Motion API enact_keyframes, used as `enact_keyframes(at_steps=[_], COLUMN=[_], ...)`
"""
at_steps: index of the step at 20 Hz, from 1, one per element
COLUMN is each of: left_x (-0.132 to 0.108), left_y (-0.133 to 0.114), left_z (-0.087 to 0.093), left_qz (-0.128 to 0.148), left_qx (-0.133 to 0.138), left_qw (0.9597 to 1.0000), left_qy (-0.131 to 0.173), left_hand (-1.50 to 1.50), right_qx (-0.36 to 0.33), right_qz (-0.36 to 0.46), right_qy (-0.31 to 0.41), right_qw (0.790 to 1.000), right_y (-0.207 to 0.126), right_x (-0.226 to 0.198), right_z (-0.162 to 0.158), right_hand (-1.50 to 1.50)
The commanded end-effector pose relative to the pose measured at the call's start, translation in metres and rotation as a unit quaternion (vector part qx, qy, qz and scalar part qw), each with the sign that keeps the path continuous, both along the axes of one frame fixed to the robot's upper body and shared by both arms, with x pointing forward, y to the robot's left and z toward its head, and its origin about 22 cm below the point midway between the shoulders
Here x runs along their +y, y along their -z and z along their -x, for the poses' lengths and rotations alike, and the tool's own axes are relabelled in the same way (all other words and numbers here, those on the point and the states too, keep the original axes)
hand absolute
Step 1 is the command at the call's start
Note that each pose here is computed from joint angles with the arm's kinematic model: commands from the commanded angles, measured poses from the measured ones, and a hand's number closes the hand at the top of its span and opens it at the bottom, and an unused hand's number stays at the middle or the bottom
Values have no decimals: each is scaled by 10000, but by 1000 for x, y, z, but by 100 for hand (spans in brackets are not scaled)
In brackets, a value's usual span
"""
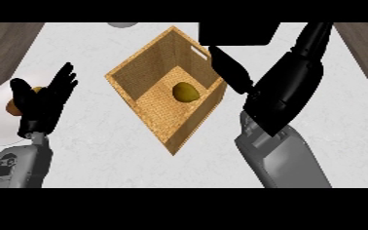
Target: Pick the lemon from the placemat and place it in the basket
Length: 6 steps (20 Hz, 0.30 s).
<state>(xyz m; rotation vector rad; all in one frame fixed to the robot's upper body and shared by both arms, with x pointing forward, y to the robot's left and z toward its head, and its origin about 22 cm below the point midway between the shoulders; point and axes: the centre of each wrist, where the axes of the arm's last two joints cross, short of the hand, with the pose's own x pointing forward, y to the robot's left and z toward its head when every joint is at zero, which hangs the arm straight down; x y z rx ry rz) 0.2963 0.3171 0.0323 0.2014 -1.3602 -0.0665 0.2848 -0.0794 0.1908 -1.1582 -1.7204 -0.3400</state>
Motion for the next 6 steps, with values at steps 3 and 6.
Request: enact_keyframes(at_steps=[3,6], left_x=[14,11], left_y=[-1,6], left_z=[10,11], left_qz=[-43,1], left_qx=[42,-23], left_qw=[9999,9997], left_qy=[-134,-228], left_hand=[0,0], right_qx=[765,921], right_qz=[-1344,-1354], right_qy=[-230,-313], right_qw=[9877,9860], right_y=[19,28], right_x=[-20,-32], right_z=[73,110], right_hand=[-150,-150])
